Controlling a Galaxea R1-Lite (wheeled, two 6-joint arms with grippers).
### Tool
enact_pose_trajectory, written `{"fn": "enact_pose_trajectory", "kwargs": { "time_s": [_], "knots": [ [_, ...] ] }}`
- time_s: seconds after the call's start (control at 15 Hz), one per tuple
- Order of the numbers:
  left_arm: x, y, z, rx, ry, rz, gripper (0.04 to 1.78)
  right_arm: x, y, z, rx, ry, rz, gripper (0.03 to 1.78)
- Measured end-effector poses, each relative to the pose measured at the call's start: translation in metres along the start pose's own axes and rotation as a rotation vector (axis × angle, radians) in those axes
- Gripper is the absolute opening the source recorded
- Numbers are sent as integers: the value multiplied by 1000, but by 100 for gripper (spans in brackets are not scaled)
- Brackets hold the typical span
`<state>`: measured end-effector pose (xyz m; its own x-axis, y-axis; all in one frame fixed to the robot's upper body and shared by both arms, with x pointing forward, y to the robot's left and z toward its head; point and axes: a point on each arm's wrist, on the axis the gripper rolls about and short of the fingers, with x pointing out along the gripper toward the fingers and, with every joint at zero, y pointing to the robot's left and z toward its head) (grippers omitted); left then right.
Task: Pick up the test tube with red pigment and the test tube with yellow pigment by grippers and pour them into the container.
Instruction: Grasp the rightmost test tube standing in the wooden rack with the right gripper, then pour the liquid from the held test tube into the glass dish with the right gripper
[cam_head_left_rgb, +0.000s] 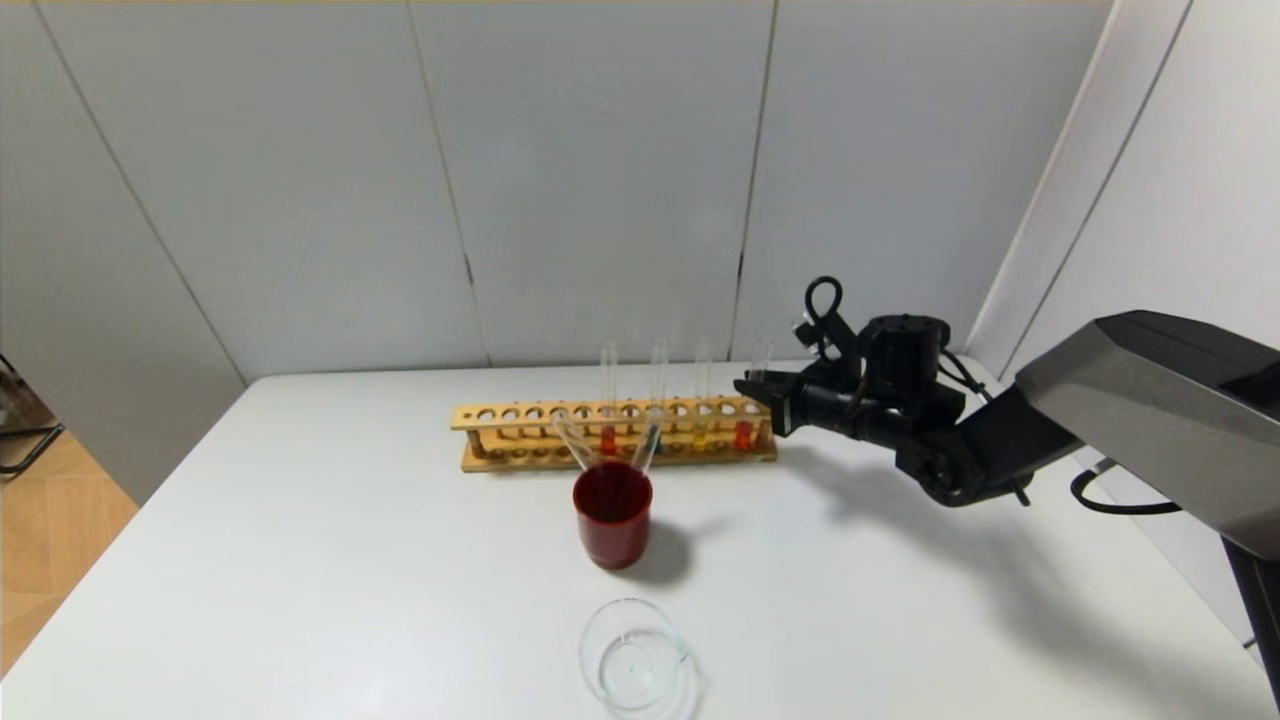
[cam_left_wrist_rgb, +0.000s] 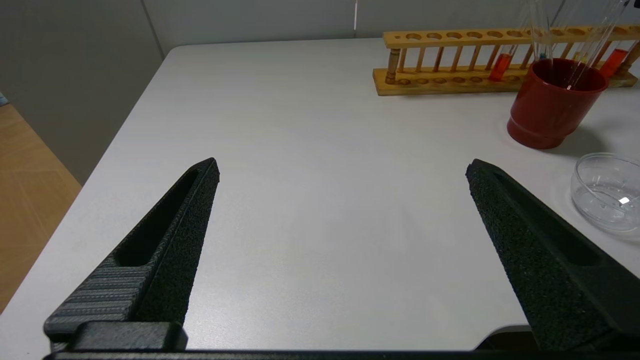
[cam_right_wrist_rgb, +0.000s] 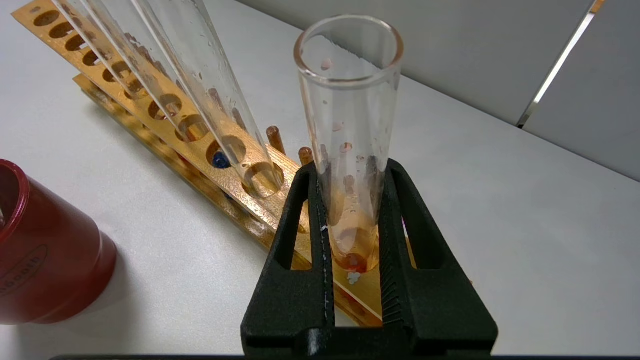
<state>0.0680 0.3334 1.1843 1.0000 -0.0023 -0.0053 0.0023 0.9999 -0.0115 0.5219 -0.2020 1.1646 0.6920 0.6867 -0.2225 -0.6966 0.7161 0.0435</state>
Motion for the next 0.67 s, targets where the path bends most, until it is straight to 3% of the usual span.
{"fn": "enact_pose_trajectory", "kwargs": {
  "time_s": [0.4,0.67],
  "knots": [
    [0,0,0,0,0,0,175,0,1,5,-4,-11,-1,34],
    [0,0,0,0,0,-1,175,-7,-2,41,-32,-99,-10,34]
  ]
}}
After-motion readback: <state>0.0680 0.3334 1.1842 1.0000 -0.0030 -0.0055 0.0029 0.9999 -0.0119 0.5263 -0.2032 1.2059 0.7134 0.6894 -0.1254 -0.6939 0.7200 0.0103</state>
